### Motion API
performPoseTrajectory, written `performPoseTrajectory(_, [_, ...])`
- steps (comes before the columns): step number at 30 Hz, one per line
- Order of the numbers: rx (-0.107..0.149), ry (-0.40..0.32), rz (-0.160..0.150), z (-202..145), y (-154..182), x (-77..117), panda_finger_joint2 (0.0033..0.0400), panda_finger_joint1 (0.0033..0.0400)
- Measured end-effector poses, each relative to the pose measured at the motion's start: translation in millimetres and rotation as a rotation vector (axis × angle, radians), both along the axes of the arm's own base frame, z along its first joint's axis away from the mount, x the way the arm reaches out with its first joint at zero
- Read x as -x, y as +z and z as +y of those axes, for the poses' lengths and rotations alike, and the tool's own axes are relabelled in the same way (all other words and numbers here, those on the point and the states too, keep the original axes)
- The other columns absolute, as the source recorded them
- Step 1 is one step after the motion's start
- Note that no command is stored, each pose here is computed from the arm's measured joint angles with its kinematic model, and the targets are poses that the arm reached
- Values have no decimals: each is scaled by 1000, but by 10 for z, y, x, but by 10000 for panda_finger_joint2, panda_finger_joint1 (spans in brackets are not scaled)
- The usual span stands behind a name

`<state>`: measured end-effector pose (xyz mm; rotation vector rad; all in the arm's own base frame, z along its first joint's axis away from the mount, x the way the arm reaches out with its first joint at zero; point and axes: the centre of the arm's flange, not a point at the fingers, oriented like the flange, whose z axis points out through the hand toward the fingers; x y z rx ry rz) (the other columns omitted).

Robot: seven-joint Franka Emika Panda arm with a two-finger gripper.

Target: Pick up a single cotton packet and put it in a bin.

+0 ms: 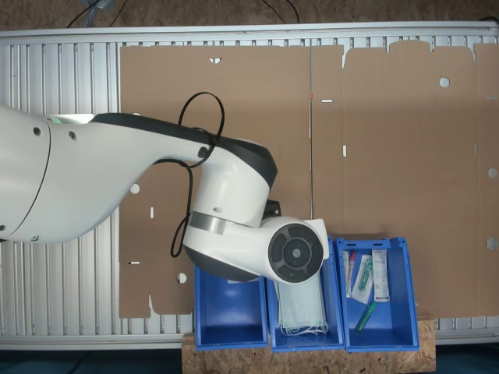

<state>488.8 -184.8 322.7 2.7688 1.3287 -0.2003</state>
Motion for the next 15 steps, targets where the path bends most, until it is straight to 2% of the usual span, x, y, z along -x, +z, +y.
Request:
performPoseTrajectory(7, [10,-11,13,-342,13,155,56,56])
performPoseTrajectory(15, [14,15,22,-486,27,227,56,56])
